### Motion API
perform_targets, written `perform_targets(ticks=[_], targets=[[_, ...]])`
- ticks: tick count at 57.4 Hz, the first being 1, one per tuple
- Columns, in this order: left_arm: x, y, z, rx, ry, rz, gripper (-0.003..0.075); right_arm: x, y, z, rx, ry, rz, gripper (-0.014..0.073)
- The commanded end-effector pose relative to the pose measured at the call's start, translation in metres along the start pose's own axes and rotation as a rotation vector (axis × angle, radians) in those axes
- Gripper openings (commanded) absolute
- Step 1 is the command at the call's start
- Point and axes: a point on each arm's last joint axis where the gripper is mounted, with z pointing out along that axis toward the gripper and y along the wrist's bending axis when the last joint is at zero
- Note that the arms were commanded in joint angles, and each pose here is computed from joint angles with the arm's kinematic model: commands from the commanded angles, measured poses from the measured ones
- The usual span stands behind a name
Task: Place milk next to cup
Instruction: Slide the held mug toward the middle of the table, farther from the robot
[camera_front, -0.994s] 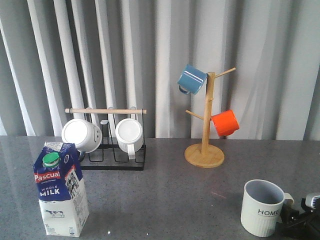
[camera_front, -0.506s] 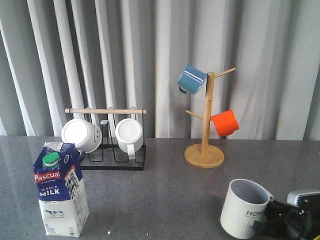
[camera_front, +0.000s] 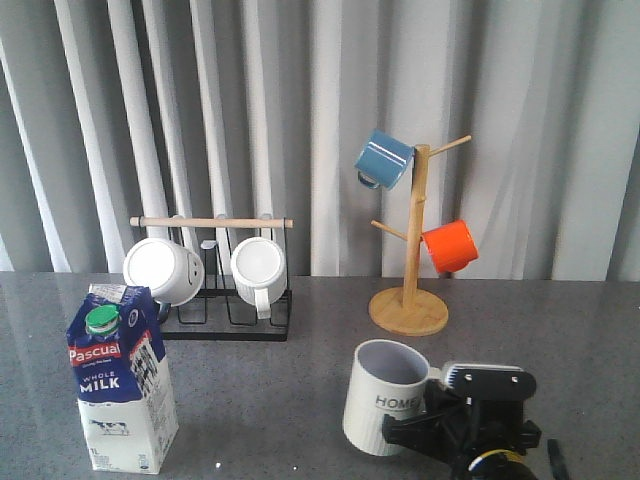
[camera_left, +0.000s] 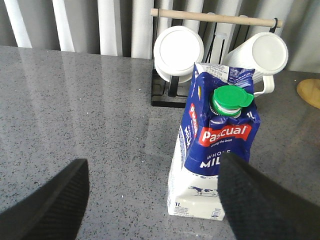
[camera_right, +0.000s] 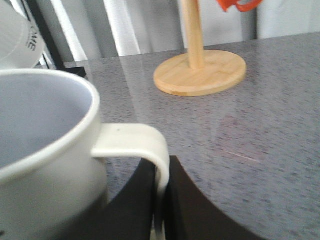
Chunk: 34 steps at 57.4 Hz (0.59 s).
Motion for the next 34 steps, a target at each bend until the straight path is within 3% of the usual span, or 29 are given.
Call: perform_targets(ticks=[1, 10, 19, 34], targets=[[-0.019, -0.004, -0.007, 0.026, -0.117, -0.012, 0.0523, -0.026, 0.025, 0.004, -0.009, -0.106, -0.024, -0.0006], [-0.019, -0.004, -0.007, 0.026, -0.117, -0.012, 0.0523, -0.021, 0.044, 0.011, -0.029, -0.094, -0.052, -0.0005], [-0.019, -0.004, -0.007, 0.026, -0.117, -0.012, 0.0523, -0.015, 0.037, 0.012, 0.053, -0.067, -0.002, -0.0003], [-0.019, -0.004, -0.007, 0.026, -0.117, -0.012, 0.0523, -0.011, 0.039, 0.012, 0.028, -0.032, -0.106, 0.0052]])
